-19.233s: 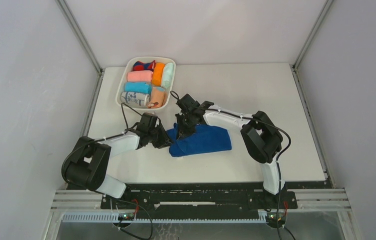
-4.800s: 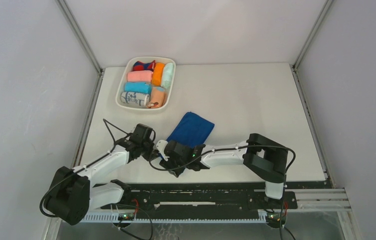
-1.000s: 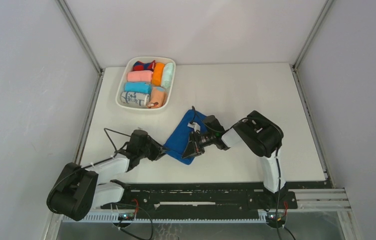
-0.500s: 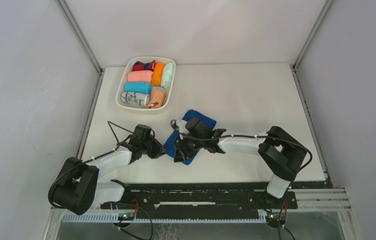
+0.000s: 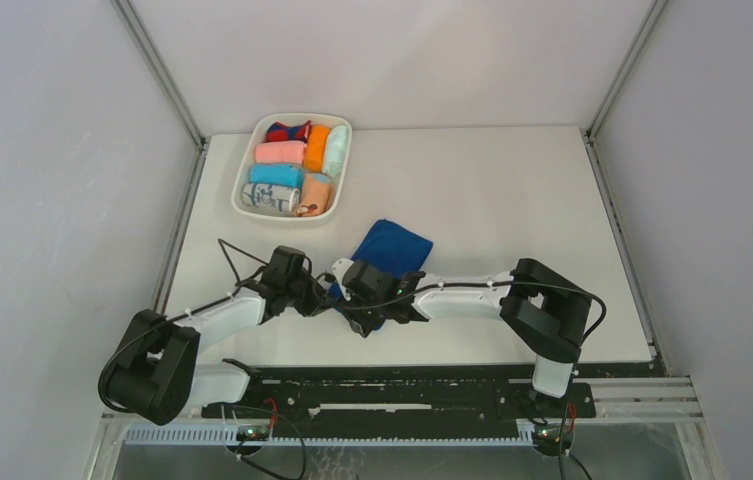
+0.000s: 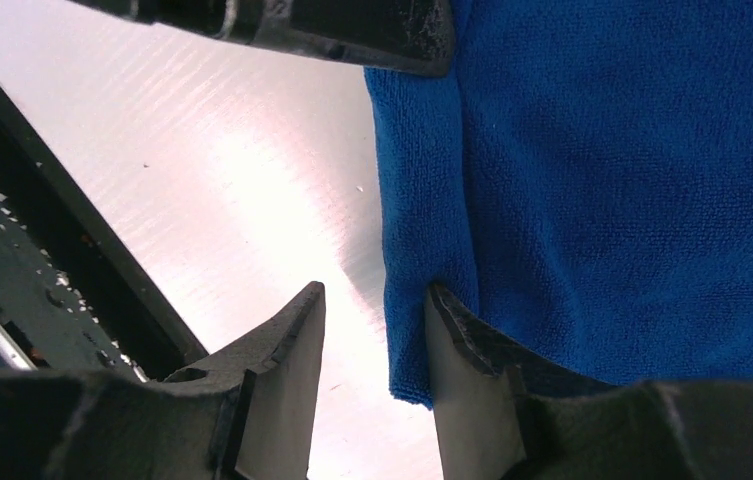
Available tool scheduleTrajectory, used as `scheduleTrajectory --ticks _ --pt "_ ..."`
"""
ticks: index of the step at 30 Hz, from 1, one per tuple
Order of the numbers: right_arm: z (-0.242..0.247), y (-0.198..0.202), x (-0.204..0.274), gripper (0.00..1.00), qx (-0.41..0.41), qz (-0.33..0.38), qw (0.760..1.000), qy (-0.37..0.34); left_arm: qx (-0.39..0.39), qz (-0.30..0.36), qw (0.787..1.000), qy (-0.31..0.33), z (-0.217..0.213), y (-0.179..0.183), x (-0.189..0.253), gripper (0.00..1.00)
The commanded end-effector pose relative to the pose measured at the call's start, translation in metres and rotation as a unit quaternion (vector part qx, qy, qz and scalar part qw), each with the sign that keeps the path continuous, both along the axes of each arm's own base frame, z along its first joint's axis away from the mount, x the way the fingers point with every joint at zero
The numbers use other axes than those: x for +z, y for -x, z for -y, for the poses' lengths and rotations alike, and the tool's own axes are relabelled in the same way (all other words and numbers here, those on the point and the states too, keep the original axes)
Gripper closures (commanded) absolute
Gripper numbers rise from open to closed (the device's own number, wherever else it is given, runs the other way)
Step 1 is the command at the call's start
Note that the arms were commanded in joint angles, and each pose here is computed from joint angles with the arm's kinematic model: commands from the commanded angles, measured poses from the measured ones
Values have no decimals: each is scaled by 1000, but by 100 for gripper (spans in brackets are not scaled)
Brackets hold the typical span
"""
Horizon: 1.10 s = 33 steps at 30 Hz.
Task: Roll the towels
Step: Roll the towel at the center of the board.
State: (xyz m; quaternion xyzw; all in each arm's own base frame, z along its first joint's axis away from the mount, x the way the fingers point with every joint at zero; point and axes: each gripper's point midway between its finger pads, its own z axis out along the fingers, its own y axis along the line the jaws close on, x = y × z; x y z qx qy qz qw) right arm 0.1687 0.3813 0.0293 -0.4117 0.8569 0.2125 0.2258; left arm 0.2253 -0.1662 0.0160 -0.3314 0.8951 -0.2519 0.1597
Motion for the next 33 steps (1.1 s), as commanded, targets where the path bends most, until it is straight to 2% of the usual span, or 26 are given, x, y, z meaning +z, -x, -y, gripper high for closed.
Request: scheduleTrajectory --ticks 1,10,20,25,33 --pt "9 -12 -1 59 -4 51 998 45 -14 -25 999 -38 -8 9 -11 82" --pt "-3 -5 39 55 34 119 992 28 -21 -27 999 -43 -7 9 -11 82" --pt "-8 -5 37 53 58 180 980 58 -24 -28 998 -45 -6 10 -11 82" --pt "-15 -2 50 52 68 210 974 49 -25 -28 998 -44 -6 10 -11 82" --pt "-17 -4 36 52 78 215 970 80 -26 -28 998 -43 -5 10 -11 81"
